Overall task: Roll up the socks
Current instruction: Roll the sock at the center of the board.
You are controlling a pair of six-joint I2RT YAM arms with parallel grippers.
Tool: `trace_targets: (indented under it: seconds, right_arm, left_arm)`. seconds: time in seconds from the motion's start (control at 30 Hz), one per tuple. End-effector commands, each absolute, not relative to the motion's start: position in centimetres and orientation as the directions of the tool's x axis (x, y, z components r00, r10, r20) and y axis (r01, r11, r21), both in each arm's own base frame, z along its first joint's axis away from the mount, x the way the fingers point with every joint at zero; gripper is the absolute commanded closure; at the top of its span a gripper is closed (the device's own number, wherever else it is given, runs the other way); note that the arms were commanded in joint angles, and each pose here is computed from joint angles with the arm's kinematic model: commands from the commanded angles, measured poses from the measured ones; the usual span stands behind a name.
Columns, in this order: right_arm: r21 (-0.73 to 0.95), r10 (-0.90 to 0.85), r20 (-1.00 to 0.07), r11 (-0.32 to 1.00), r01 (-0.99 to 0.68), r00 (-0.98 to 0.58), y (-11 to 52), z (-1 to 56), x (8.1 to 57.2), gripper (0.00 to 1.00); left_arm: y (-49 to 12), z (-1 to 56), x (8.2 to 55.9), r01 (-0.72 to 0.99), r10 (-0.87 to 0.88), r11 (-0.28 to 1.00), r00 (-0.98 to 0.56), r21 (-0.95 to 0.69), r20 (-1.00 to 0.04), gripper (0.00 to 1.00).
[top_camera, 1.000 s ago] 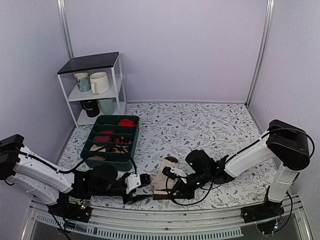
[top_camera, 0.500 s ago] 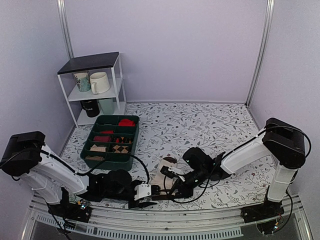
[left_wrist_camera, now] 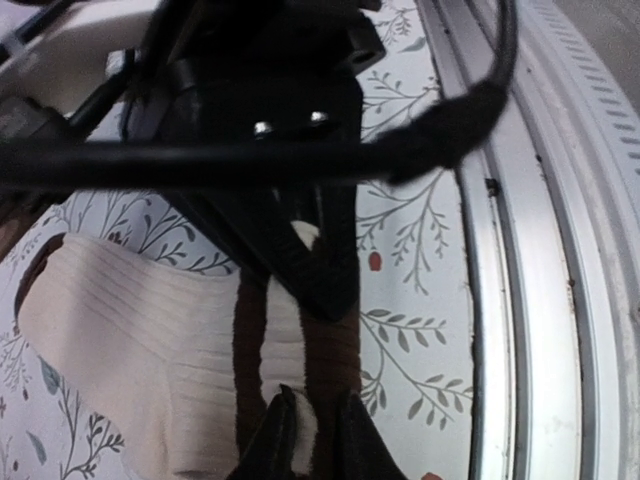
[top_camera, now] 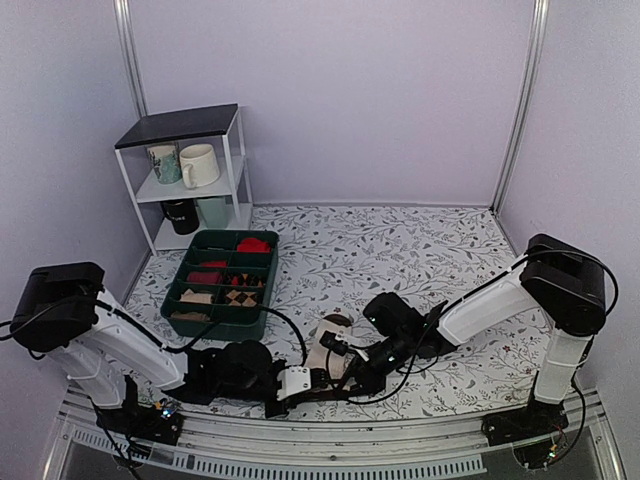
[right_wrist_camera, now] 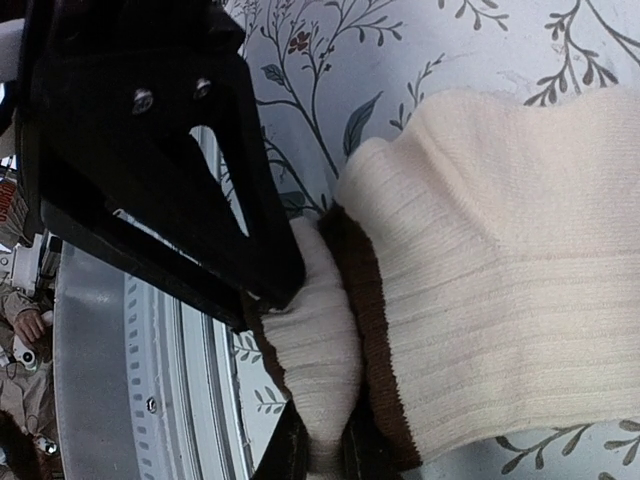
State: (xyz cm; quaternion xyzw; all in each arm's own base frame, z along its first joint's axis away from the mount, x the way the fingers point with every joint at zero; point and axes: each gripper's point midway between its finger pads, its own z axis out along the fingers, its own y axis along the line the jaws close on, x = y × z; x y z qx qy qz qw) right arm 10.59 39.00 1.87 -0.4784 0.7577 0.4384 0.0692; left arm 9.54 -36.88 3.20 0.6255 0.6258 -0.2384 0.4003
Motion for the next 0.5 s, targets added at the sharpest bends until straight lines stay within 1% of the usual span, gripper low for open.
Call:
trace_targets:
  seconds: [0.0,0.03,0.13,0.2,0.3,0.47]
  right_arm:
    - [0.617,-0.746,-0.307,0.316,-0.721,-0.591,35.1,-3.1,8.7,0.94]
    - [0.615,-0.745,-0.308,0.318,-0.721,-0.591,35.1,-3.0,8.8,0.93]
    - [0.609,-0.740,-0.325,0.313,-0.729,-0.589,35.4,-2.7,9.1,0.91]
    - [0.594,-0.731,-0.354,0.306,-0.744,-0.584,35.7,-2.2,9.5,0.87]
    - [0.548,-0.708,-0.422,0.298,-0.781,-0.566,36.4,-0.8,10.7,0.77]
    - [0.435,-0.659,-0.565,0.273,-0.858,-0.497,37.3,2.3,12.9,0.67]
  left_arm:
    - [-37.4,3.0,8.6,0.982,0.582,0.090,0.083,0.165,-0.809,0.95]
    - [-37.3,2.8,8.6,0.983,0.590,0.098,0.067,0.153,-0.805,1.00]
    - [-36.5,1.6,8.5,0.986,0.629,0.126,0.008,0.112,-0.778,1.00]
    - [-35.8,0.9,8.6,0.983,0.649,0.165,-0.046,0.082,-0.760,1.00]
    - [-34.9,0.2,8.8,0.972,0.670,0.230,-0.131,0.036,-0.731,1.00]
    - [-33.6,-0.6,8.7,0.940,0.670,0.333,-0.291,-0.073,-0.683,1.00]
